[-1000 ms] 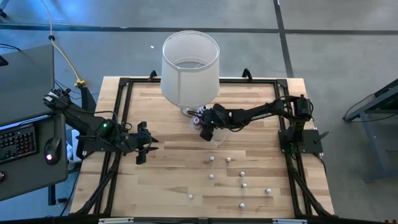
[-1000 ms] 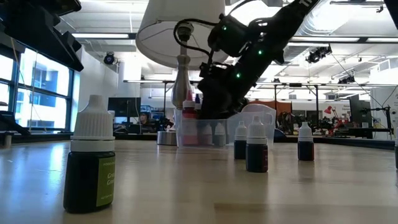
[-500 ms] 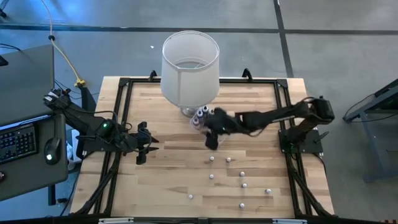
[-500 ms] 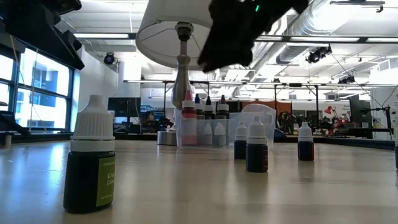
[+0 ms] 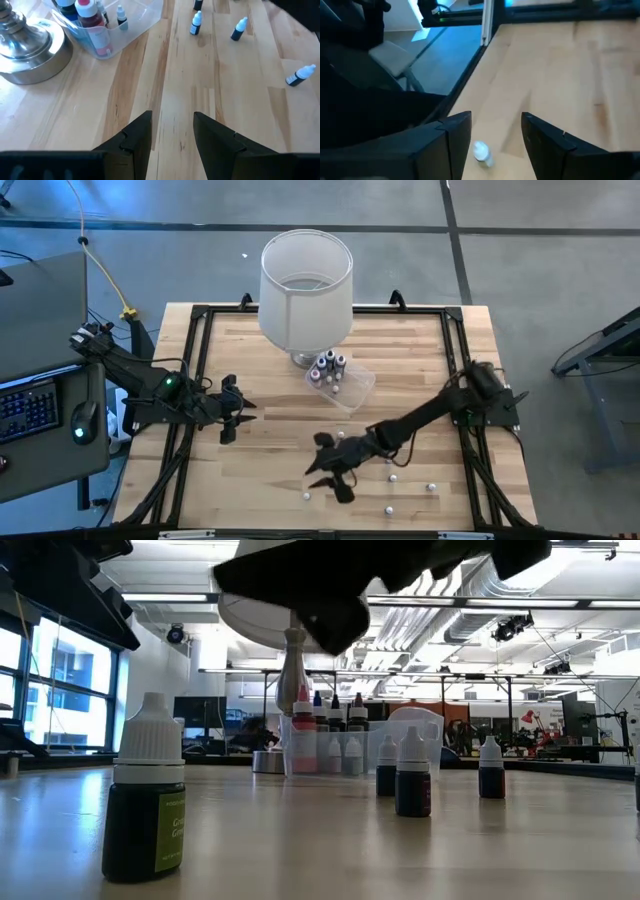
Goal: Pick & Place food coloring
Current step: Put the small green food coloring bottle into the transparent bin
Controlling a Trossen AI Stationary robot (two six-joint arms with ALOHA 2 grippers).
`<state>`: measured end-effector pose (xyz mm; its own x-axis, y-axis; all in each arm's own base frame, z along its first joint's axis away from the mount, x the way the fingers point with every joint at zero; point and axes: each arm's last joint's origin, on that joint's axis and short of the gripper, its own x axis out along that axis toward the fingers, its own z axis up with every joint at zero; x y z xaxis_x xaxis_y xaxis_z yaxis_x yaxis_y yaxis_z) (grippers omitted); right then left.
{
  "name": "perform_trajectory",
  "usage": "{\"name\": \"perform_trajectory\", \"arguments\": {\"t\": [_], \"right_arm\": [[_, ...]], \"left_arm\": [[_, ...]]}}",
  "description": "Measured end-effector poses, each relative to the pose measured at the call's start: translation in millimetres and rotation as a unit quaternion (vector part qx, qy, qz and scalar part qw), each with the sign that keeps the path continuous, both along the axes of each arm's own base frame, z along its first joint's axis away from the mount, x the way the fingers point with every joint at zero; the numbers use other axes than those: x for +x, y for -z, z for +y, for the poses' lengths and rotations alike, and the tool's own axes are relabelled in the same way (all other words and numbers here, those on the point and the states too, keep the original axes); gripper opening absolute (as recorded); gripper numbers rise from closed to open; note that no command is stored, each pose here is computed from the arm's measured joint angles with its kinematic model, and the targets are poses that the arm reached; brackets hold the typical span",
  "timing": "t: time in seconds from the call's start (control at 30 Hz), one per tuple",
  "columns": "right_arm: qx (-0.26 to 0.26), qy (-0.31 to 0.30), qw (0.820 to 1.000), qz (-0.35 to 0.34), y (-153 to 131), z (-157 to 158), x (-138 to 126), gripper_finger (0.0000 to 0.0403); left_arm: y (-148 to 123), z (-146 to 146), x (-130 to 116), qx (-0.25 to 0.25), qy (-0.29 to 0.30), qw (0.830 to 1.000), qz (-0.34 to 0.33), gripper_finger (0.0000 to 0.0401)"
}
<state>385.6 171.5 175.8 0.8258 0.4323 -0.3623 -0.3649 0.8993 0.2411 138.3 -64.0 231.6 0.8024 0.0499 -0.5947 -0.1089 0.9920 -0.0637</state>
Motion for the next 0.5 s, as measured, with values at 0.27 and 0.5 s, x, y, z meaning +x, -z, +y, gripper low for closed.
{"name": "perform_trajectory", "arguments": {"t": [0.27, 0.5], "right_arm": [[-0.029, -0.029, 0.992, 0.118, 24.7, 26.0, 33.7, 0.0165], [-0.056, -0.039, 0.986, 0.152, 26.6, 33.3, 47.2, 0.0165]], "left_arm": [[-0.2, -0.1, 0.1, 0.0, 0.0, 1.0, -0.001, 0.0142], [-1.2, -0.9, 0.9, -0.009, 0.005, 1.0, -0.006, 0.0142]]}}
